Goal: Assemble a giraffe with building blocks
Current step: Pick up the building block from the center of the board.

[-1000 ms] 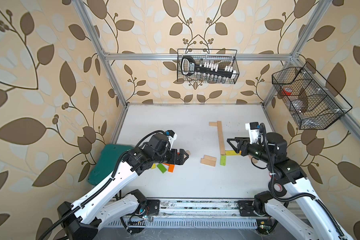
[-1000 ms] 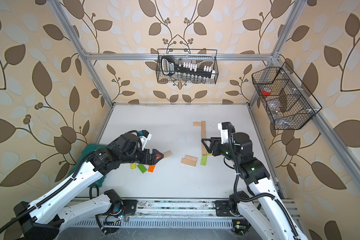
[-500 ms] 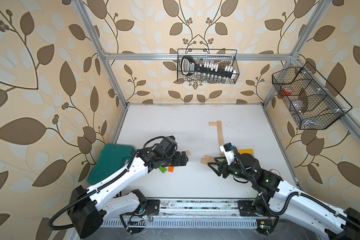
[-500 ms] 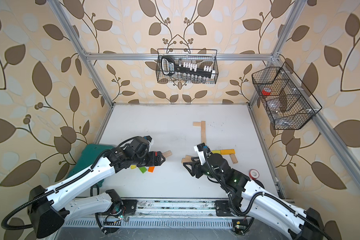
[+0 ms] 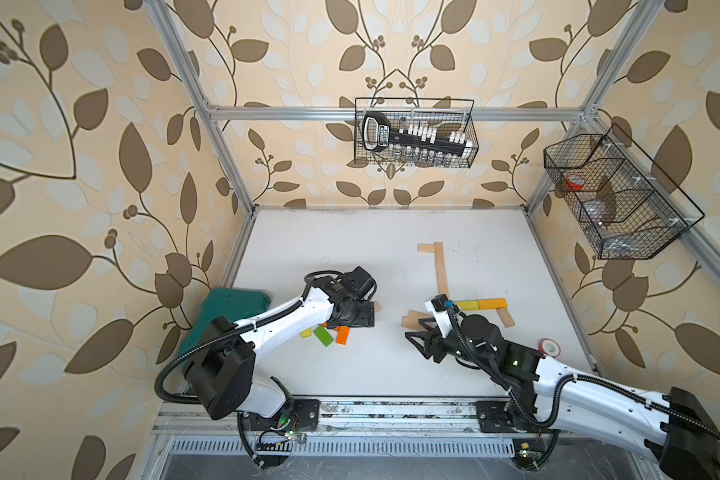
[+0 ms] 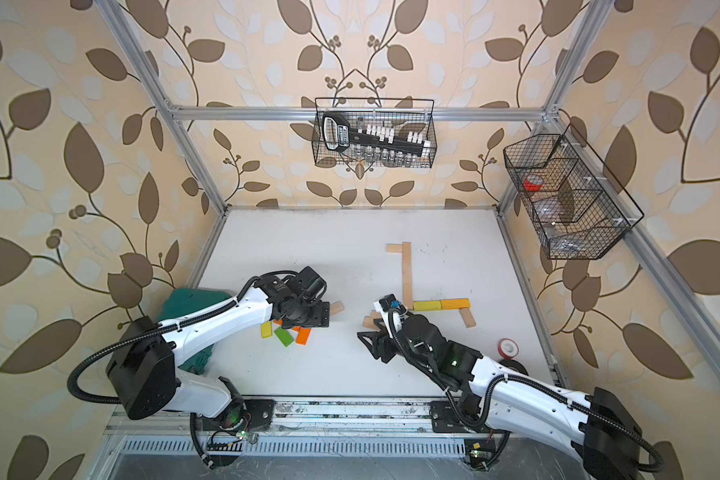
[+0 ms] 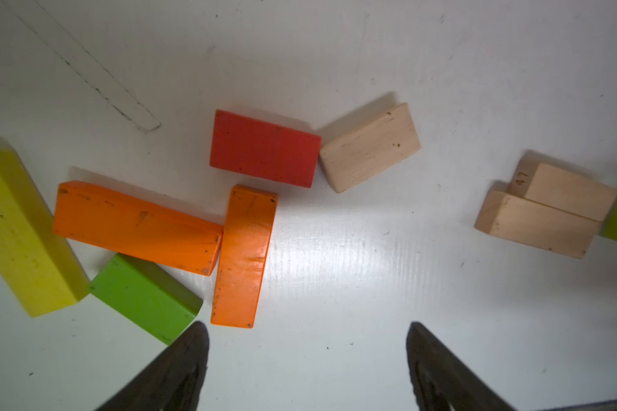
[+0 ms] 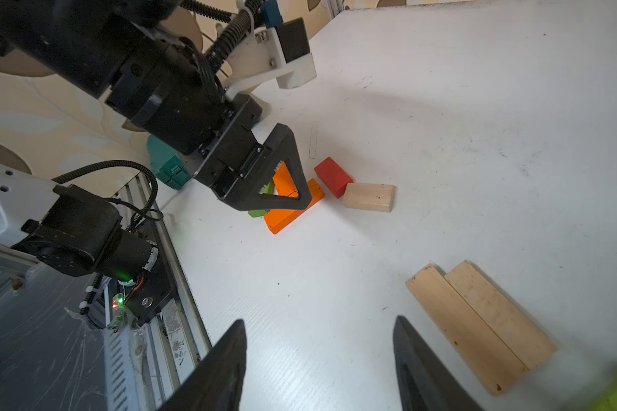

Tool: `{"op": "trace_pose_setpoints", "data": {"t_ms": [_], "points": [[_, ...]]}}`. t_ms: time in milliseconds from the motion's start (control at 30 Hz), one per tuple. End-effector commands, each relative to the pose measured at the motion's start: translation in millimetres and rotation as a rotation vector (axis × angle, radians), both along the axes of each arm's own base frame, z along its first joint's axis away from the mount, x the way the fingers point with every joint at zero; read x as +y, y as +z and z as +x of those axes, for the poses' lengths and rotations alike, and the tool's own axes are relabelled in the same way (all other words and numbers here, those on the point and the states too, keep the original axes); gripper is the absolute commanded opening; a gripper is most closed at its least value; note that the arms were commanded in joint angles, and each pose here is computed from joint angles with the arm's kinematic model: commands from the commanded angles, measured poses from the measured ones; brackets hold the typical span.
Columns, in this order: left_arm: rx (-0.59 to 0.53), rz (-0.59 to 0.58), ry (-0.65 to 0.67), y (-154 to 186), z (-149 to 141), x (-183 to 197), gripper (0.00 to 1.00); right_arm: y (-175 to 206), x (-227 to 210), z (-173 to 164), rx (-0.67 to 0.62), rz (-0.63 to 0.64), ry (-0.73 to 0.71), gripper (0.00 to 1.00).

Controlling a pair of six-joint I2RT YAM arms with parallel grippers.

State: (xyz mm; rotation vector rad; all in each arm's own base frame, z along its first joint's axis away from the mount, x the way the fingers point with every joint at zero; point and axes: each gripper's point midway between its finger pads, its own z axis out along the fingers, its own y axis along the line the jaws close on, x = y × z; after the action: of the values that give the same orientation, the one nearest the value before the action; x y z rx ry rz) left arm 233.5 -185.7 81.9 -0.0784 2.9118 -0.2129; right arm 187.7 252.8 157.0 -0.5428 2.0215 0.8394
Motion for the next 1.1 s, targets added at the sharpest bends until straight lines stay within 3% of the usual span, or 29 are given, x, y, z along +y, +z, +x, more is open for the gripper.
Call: {"op": "trace_pose_setpoints", "data": {"t_ms": [0,267,567,1067], "points": [[0.009,0.015,-0.031,-1,7,-3,0.84,3,-4,0,-0.037,-0.007,-0.008,0.62],[0.055,-0.07,-0.004,-15,30,-48,0.88,3,-18,0,-0.058,-0.038,-0.043,0.62],[0.086,-0.012,0.165,-38,49,-51,0.91,5,-22,-2,-0.072,-0.044,-0.041,0.63],[0.083,0.051,0.229,-62,66,-59,0.79,1,-26,-2,-0.103,-0.079,-0.036,0.64]]}}
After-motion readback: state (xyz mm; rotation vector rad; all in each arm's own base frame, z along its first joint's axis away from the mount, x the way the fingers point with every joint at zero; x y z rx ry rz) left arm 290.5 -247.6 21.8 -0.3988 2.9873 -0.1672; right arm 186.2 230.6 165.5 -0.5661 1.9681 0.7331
